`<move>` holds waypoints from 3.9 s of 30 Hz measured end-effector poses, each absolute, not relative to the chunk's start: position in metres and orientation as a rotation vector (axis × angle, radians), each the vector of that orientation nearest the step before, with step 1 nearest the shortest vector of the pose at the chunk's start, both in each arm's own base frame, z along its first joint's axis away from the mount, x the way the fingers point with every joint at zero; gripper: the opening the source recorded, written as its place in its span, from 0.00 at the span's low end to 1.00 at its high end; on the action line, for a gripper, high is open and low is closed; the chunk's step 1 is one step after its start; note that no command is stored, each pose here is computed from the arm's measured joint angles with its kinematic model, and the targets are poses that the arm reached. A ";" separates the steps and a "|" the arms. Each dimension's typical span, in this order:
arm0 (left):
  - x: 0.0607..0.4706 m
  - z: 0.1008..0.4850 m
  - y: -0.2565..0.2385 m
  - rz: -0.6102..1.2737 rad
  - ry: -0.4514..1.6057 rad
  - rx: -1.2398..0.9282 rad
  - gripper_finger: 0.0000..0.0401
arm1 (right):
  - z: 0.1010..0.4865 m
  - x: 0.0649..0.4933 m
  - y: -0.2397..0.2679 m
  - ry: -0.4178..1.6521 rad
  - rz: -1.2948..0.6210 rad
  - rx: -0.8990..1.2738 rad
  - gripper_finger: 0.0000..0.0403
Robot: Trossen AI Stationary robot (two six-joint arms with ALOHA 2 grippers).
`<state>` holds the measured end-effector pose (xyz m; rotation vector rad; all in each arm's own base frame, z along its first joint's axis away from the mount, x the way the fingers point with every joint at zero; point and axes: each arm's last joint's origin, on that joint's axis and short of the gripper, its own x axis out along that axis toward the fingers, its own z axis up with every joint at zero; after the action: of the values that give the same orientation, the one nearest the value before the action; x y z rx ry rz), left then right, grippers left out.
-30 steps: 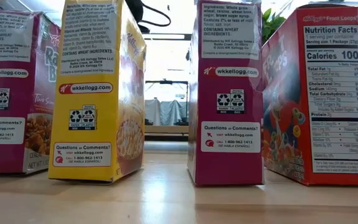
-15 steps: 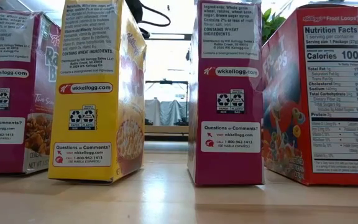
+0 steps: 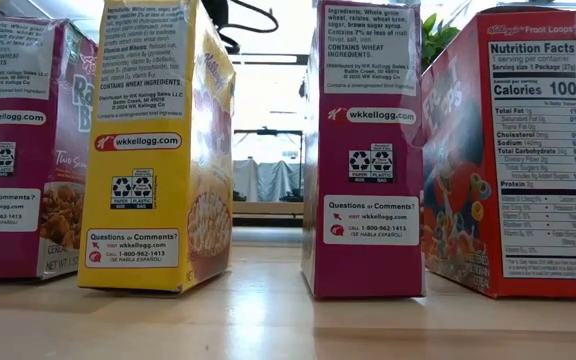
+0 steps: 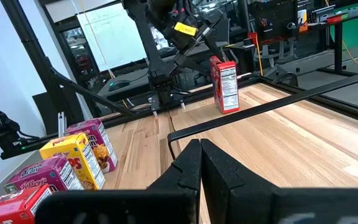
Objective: Stack cereal on shelf
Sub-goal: Put the yellow cereal box on the shelf
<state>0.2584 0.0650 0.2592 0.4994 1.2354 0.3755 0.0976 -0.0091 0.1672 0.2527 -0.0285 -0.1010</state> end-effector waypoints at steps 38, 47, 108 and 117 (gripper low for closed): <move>0.174 0.276 -0.063 -0.224 0.022 -0.002 0.49 | 0.167 0.098 -0.009 -0.028 -0.101 0.252 0.00; 0.171 0.272 -0.062 -0.159 -0.020 -0.006 0.49 | 0.195 0.093 -0.012 -0.350 -0.125 0.468 0.00; 0.170 0.278 -0.061 -0.139 -0.079 -0.077 0.49 | 0.264 0.256 0.201 1.086 -0.745 1.114 0.68; 0.170 0.279 -0.061 -0.139 -0.080 -0.077 0.49 | 0.260 0.257 0.201 1.095 -0.766 1.101 0.68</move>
<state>0.1704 -0.0608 0.2786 -0.0767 -0.0800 -0.1385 0.2566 0.2008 0.2600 1.1008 1.0955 -0.7657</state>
